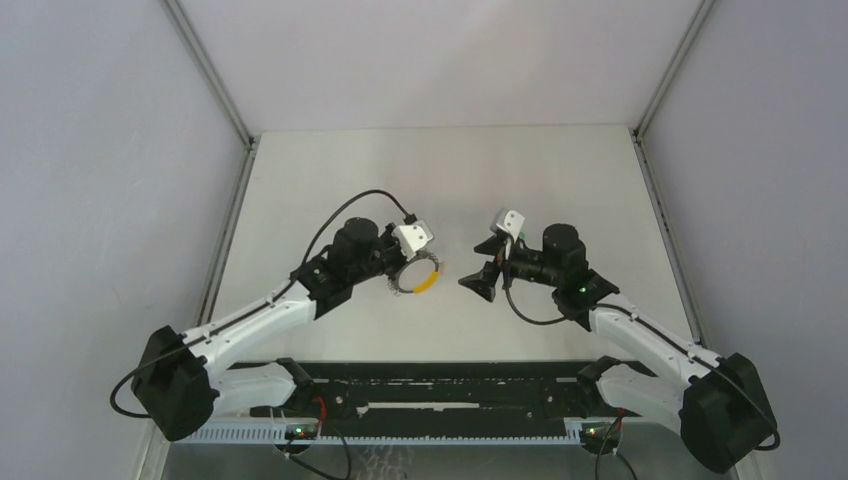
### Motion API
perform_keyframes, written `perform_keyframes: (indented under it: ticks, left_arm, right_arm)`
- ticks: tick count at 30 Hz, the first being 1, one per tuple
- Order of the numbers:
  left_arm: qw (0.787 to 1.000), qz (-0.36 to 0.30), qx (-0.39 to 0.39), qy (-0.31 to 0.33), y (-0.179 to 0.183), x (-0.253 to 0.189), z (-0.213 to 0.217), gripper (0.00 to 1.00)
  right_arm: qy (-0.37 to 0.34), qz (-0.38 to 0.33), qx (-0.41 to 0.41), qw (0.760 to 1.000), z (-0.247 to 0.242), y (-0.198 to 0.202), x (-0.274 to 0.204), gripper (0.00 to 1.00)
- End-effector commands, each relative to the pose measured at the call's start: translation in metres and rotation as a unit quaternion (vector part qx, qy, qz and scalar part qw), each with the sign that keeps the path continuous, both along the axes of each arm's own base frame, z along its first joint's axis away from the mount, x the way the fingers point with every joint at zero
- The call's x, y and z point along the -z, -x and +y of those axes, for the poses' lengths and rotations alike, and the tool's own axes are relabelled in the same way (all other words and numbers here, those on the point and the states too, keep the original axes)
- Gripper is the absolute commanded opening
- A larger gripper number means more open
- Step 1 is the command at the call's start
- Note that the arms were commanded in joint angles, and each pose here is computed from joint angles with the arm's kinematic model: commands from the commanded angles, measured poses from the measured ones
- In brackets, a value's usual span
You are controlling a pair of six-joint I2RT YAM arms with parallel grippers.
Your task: Put the keys on the keyring
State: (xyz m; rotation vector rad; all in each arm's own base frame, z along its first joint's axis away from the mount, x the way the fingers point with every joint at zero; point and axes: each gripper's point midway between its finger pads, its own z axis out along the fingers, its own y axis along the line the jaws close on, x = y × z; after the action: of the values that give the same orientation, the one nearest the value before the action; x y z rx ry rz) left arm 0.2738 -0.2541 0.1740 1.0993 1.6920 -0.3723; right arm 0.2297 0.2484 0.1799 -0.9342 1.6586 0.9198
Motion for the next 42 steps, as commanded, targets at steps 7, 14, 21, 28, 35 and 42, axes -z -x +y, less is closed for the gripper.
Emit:
perform_keyframes:
  ticks: [7,14,21,28,35,42]
  left_arm:
    - [0.995,-0.064,0.071,0.021,0.018,-0.024,-0.014,0.00]
    - [0.993,-0.079,0.060,0.058,0.020,-0.032,-0.014,0.00]
    - [0.989,-0.102,0.053,0.095,0.021,-0.044,-0.014,0.00]
    - [0.986,-0.110,0.042,0.114,0.021,-0.049,-0.011,0.00]
    - [0.986,-0.111,0.046,0.116,0.023,-0.051,-0.012,0.00]
    - [0.984,-0.117,0.043,0.127,0.025,-0.056,-0.010,0.00]
  right_arm:
    - [0.008,-0.115,-0.056,0.992,0.026,0.000,-0.007,0.80]
    - [-0.014,-0.078,-0.043,0.996,0.035,-0.005,-0.003,0.75]
    - [-0.032,-0.034,-0.044,0.998,0.044,-0.007,0.007,0.67]
    - [-0.050,-0.020,-0.033,0.998,0.051,-0.011,0.009,0.62]
    - [-0.060,-0.033,-0.040,0.997,0.058,-0.014,0.012,0.62]
    - [-0.057,-0.029,-0.052,0.997,0.063,-0.014,0.021,0.60]
